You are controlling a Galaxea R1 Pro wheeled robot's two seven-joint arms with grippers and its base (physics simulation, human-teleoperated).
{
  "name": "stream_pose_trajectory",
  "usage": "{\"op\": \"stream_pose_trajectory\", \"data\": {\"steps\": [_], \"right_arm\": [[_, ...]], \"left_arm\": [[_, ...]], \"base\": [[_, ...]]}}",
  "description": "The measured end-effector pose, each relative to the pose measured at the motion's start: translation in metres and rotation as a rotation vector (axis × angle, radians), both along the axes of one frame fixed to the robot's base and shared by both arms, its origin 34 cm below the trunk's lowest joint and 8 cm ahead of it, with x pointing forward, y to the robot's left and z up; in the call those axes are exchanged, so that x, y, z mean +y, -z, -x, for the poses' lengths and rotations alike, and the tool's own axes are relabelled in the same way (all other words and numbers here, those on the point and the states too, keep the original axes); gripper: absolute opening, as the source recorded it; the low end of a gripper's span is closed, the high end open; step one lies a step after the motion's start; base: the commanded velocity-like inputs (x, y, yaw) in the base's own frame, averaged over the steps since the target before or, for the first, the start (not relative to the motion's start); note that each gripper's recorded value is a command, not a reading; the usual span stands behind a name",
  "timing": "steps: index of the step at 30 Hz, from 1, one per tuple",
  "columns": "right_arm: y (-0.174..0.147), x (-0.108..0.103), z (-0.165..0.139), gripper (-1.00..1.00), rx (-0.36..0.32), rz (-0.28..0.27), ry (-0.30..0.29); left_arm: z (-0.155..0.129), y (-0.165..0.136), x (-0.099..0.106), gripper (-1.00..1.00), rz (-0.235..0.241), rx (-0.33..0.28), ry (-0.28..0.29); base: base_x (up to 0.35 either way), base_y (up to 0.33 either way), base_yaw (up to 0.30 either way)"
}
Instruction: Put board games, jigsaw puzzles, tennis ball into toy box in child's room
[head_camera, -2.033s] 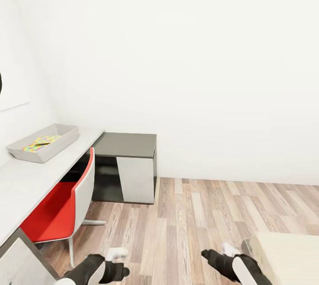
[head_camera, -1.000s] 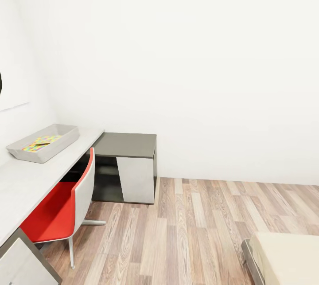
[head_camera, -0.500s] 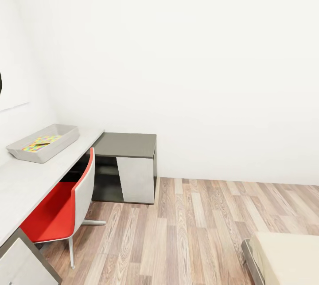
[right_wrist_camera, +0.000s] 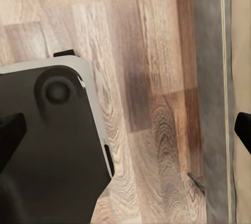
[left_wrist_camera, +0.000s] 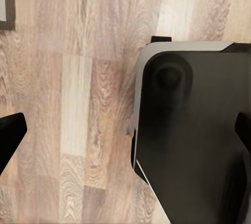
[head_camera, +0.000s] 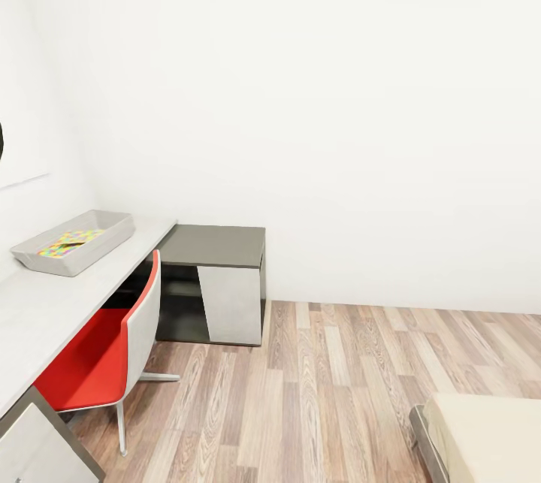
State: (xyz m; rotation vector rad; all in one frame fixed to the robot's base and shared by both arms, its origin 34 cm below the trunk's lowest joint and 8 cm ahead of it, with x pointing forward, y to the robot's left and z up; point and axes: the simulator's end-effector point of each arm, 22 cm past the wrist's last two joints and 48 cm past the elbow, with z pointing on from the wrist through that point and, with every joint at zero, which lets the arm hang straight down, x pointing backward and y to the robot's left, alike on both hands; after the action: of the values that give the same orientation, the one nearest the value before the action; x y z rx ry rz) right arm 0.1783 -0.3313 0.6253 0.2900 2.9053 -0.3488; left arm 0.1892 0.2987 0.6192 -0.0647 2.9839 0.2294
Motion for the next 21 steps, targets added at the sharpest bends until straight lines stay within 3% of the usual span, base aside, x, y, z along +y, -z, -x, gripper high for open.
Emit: {"op": "stream_pose_trajectory", "data": {"steps": [8, 21], "right_arm": [[0.0007, 0.0085, -0.0003, 1.0, -0.003, -0.011, 0.006], [0.0004, 0.005, -0.0008, 1.0, -0.003, -0.007, 0.003]], "left_arm": [[-0.0016, -0.0001, -0.0016, 1.0, 0.001, -0.004, 0.0], [-0.0015, 0.0, -0.0022, 1.0, 0.002, -0.004, -0.001]], "base": [[0.0, 0.0, 0.0], [0.0, 0.0, 0.0]]}}
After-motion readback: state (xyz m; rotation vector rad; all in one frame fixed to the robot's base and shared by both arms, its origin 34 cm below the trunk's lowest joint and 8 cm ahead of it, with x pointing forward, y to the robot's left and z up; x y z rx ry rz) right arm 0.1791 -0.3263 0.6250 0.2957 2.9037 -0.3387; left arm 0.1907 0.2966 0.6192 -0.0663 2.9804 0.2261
